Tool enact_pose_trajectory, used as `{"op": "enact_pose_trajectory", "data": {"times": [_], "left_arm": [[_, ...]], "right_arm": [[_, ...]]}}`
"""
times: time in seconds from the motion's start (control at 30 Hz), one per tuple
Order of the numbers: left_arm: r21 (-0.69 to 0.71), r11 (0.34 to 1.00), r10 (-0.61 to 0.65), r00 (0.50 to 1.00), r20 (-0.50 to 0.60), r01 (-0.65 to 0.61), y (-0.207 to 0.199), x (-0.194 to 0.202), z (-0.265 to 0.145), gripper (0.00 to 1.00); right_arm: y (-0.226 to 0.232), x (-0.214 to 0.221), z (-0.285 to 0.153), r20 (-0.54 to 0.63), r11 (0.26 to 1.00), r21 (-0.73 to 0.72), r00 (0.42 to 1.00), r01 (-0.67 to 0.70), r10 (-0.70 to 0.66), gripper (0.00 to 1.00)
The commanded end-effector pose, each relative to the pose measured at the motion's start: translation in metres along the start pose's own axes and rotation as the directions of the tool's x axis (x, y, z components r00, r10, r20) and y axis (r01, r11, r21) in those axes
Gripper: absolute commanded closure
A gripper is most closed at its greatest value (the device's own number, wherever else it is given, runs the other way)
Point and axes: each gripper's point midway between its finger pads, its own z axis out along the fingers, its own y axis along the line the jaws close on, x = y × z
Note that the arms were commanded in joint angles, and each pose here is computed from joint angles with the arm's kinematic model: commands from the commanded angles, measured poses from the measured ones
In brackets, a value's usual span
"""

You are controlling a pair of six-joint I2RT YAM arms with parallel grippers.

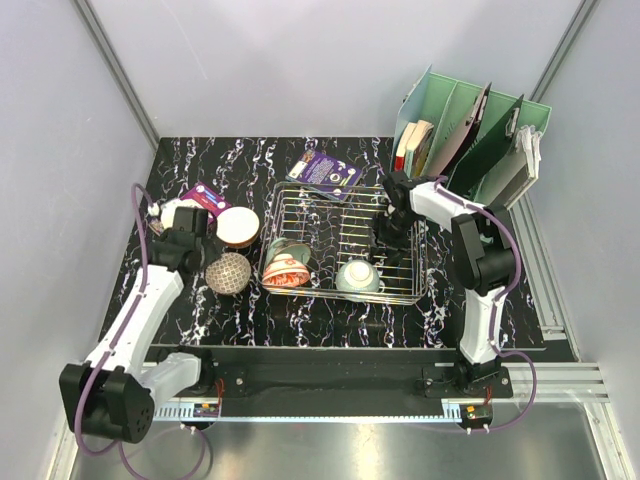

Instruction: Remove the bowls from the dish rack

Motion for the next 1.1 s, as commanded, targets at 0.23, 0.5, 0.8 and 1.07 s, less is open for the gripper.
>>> {"op": "enact_pose_trajectory", "data": {"times": [0.23,0.5,0.8,1.07], "left_arm": [[0.202,0.957,0.173,0.968,0.181,-0.208,-0.043,-0.073,-0.046,0.43],[0.424,0.734,0.386,0.839,0.384,-0.531,-0.114,-0.081,-0.090,0.39],[0.549,0.440,0.571,0.693,0.440,-0.711,-0.173,-0.023,-0.112,0.38],[0.597,0.290,0.658,0.609,0.443,-0.748,-0.205,0.023,-0.121,0.38]], "right_arm": [[-0.004,0.009,-0.036,0.036,0.996,0.081,0.999,-0.037,0.034,0.39],[0.011,-0.005,-0.045,0.065,0.998,0.044,0.997,-0.046,0.043,0.37],[0.016,-0.010,-0.041,0.063,0.998,0.025,0.996,-0.063,0.061,0.35],[0.015,-0.008,-0.033,0.052,0.997,0.020,0.996,-0.078,0.077,0.34]]}}
